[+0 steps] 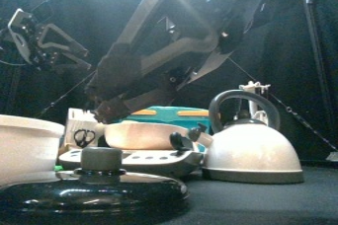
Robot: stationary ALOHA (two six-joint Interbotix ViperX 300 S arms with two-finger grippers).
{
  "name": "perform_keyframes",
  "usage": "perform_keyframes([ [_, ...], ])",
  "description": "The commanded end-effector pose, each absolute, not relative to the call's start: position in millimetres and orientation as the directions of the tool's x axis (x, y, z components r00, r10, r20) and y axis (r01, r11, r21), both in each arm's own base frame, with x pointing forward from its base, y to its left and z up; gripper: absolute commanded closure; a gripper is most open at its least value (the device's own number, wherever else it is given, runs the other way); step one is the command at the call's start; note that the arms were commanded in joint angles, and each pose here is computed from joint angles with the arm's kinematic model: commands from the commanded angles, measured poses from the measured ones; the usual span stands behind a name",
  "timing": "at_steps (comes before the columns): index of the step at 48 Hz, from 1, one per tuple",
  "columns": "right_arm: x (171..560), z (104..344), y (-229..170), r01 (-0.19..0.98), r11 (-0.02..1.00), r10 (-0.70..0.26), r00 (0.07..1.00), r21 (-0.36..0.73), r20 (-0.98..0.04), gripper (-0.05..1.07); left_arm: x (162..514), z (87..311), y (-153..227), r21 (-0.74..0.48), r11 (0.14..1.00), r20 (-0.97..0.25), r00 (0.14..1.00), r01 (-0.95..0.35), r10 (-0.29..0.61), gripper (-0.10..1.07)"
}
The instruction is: Grab the pot lid
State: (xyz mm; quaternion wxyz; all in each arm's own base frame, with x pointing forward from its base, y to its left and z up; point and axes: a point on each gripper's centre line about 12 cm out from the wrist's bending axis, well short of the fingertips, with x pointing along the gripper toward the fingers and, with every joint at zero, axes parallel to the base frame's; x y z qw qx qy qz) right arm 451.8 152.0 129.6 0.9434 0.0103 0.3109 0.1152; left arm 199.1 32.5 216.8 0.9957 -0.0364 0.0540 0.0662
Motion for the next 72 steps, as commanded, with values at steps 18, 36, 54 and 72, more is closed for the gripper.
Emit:
perform_keyframes([
  [18,459,142,145,-0.222,0.973,0.217,0.802,0.058,-0.556,0.11,202,219,13,-0.084,0.996,-0.099,0.994,-0.043,0.034,0.08],
  [36,464,132,138,-0.213,0.976,0.204,0.792,0.053,-0.575,0.11,201,217,13,-0.084,0.996,-0.104,0.994,-0.043,0.034,0.08],
  [54,467,123,139,-0.211,0.976,0.204,0.778,0.058,-0.594,0.11,201,216,13,-0.085,0.995,-0.108,0.994,-0.043,0.034,0.08],
  [72,467,120,136,-0.205,0.977,0.200,0.773,0.060,-0.602,0.28,200,215,13,-0.085,0.995,-0.110,0.993,-0.044,0.034,0.08],
])
